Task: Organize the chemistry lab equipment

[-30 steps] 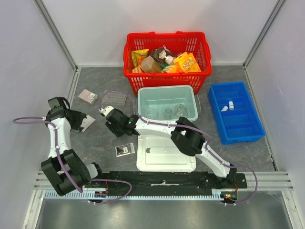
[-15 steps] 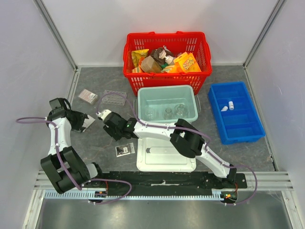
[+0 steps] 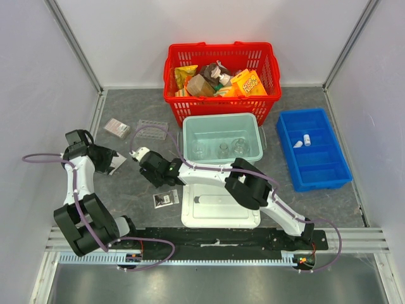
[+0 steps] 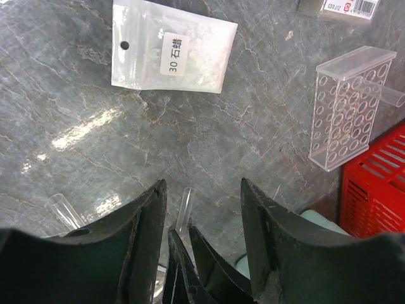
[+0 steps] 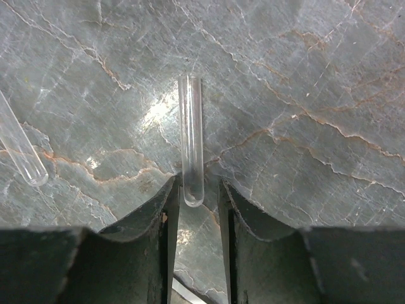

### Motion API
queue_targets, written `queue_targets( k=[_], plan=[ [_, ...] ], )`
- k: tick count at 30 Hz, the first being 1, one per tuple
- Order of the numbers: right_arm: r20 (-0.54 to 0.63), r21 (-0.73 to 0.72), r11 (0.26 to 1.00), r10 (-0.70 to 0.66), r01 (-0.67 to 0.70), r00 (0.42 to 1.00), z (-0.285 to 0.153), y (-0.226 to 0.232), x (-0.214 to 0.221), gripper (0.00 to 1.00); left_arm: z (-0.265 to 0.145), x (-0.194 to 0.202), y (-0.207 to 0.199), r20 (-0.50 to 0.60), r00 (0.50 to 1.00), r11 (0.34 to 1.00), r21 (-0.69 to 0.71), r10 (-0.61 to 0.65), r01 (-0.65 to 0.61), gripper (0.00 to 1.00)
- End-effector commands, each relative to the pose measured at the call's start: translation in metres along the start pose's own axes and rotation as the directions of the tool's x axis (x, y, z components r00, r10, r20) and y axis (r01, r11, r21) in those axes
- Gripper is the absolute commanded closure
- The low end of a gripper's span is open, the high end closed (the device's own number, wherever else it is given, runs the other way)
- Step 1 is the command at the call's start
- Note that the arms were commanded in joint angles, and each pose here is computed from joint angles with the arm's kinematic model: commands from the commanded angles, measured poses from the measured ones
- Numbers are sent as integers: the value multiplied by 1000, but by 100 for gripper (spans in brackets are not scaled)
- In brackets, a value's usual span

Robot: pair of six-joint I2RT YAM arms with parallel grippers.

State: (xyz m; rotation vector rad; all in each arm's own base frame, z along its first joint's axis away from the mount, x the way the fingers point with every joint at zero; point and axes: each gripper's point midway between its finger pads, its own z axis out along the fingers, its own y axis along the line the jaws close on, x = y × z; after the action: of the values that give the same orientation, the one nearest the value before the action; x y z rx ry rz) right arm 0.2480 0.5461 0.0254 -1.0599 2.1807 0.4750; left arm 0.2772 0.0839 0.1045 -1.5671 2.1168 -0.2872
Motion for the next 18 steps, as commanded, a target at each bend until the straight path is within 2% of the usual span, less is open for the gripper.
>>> queue_targets(
  k=[1,4,7,13,18],
  plan=[
    [-9,18,1000,-16,16,1000,9,-1,13,66,6,5,-12,-34,996,993,86,79,-76,44],
    [0,17,1000,-20,20,1000,6,-2,9,76,4,10,-22,-50,992,980,166,117,-107,44],
    [38,8,1000,-10,10,999,-5,-1,-4,81,1,17,-34,-58,983,958,243,174,-155,44],
    [208,-14,1000,27,-25,978,-49,-4,-49,83,-6,34,-54,-74,946,895,356,315,-270,45],
    [362,1,999,47,-50,931,-93,-21,-84,83,-29,60,-87,-76,884,783,503,462,-366,46]
  ],
)
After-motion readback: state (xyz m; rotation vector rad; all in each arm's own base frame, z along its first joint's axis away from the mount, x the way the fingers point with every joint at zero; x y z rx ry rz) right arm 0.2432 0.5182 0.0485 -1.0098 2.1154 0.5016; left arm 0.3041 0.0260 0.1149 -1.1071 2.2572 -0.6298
